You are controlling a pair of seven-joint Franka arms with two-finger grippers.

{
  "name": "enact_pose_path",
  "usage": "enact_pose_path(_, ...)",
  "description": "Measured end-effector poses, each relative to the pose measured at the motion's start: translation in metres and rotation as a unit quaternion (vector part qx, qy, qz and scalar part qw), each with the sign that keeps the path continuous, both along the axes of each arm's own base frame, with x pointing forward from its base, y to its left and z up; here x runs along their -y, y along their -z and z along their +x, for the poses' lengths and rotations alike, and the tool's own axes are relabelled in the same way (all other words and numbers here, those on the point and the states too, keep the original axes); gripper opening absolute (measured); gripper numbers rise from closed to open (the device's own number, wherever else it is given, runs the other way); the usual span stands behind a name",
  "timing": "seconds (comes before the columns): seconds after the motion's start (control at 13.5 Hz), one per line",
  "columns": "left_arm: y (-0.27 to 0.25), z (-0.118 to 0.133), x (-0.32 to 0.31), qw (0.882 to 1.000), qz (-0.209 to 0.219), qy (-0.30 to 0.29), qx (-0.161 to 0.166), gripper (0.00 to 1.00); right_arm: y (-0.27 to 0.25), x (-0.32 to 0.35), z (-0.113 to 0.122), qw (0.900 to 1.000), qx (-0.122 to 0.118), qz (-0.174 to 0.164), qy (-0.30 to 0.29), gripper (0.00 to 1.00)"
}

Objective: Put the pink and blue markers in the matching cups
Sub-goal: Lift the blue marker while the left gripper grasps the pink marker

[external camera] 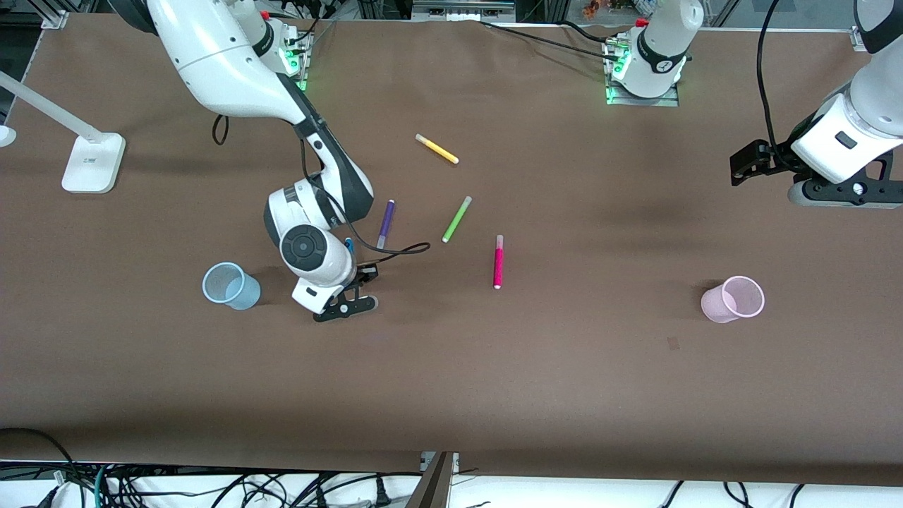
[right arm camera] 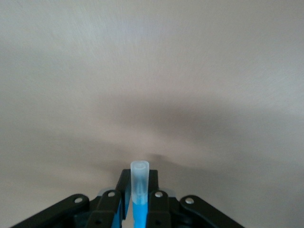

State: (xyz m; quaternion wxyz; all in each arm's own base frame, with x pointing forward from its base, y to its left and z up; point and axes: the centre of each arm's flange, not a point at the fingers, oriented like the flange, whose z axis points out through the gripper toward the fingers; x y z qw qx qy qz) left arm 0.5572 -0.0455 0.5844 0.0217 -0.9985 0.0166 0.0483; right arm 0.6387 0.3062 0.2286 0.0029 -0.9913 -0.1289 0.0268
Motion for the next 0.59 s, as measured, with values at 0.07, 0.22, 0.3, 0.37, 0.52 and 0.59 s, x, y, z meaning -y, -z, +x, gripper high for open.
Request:
enact_pose_path(0.07,0.000,0.000,0.001,1.000,-0.001,0.000,0.000,1.00,-0.019,0.001,0.004,1.000,0.005,0.001,-0.004,0.19)
enact_pose_path(0.22,0.003,-0.003,0.016,1.000,-0.004,0.012,-0.010,1.00,-0.057,0.004,0.009,1.000,0.001,-0.002,-0.027,0.19)
enact_pose_path(0.3,0.007,-0.005,0.034,0.999,-0.005,0.028,-0.021,1.00,-0.075,0.006,0.010,0.999,-0.003,-0.003,-0.051,0.19)
enact_pose_path(0.37,0.014,-0.007,0.056,0.998,-0.005,0.046,-0.030,1.00,-0.089,0.008,0.011,0.997,-0.005,-0.003,-0.077,0.19)
enact_pose_path(0.52,0.038,-0.008,0.097,0.997,-0.006,0.064,-0.051,1.00,-0.113,0.015,0.016,0.993,0.004,0.001,-0.117,0.19)
enact_pose_path(0.59,0.052,-0.003,0.109,0.996,-0.008,0.065,-0.058,1.00,-0.124,0.023,0.020,0.991,0.011,0.002,-0.136,0.19)
